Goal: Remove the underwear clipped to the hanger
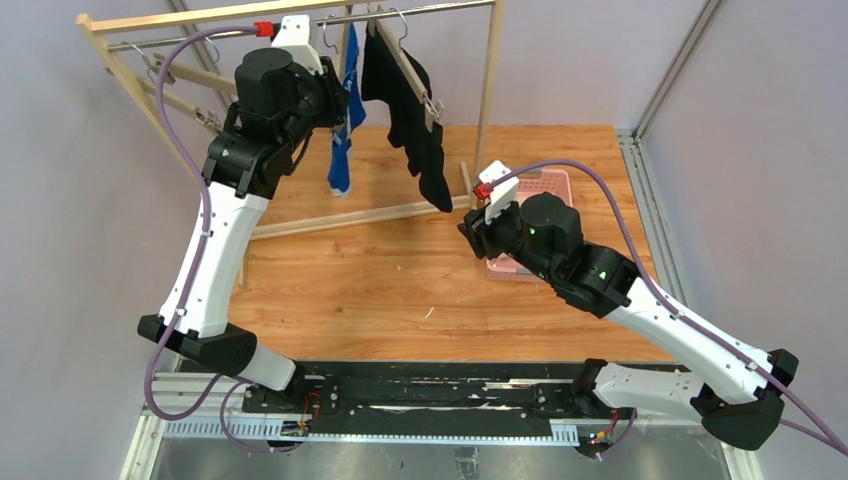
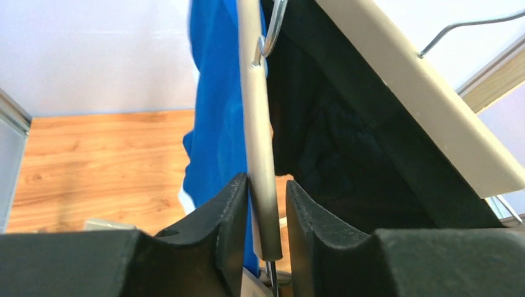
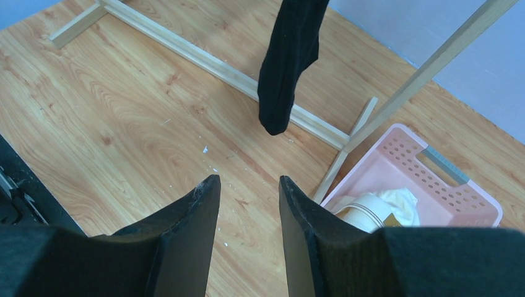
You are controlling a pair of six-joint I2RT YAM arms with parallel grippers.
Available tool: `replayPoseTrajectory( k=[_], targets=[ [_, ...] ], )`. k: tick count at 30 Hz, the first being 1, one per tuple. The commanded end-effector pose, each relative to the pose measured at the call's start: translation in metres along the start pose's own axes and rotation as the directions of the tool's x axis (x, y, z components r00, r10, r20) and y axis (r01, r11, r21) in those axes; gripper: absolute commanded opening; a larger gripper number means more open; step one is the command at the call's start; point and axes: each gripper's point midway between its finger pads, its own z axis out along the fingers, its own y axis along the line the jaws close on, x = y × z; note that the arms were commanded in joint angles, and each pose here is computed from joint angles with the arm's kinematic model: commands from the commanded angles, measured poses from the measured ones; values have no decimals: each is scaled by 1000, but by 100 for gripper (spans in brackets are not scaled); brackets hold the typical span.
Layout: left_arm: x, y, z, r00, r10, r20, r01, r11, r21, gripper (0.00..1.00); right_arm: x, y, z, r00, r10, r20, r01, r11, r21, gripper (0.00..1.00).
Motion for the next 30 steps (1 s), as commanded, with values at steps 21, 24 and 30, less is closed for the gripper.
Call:
replayPoseTrajectory(
  k=[21, 24, 30],
  targets=[
    [-73, -10, -48, 972, 23, 236, -39, 997, 61, 0, 13, 7, 9, 1000, 6, -22, -6, 1000, 5, 43],
    [-74, -9, -56, 970, 23, 243, -40, 997, 67, 0, 13, 5, 8, 1000, 3, -19, -3, 1000, 10, 43],
    [-69, -7, -71, 967, 15, 255, -36, 996, 78, 0, 16, 5, 10, 1000, 0, -25, 0, 1000, 14, 43]
  ],
)
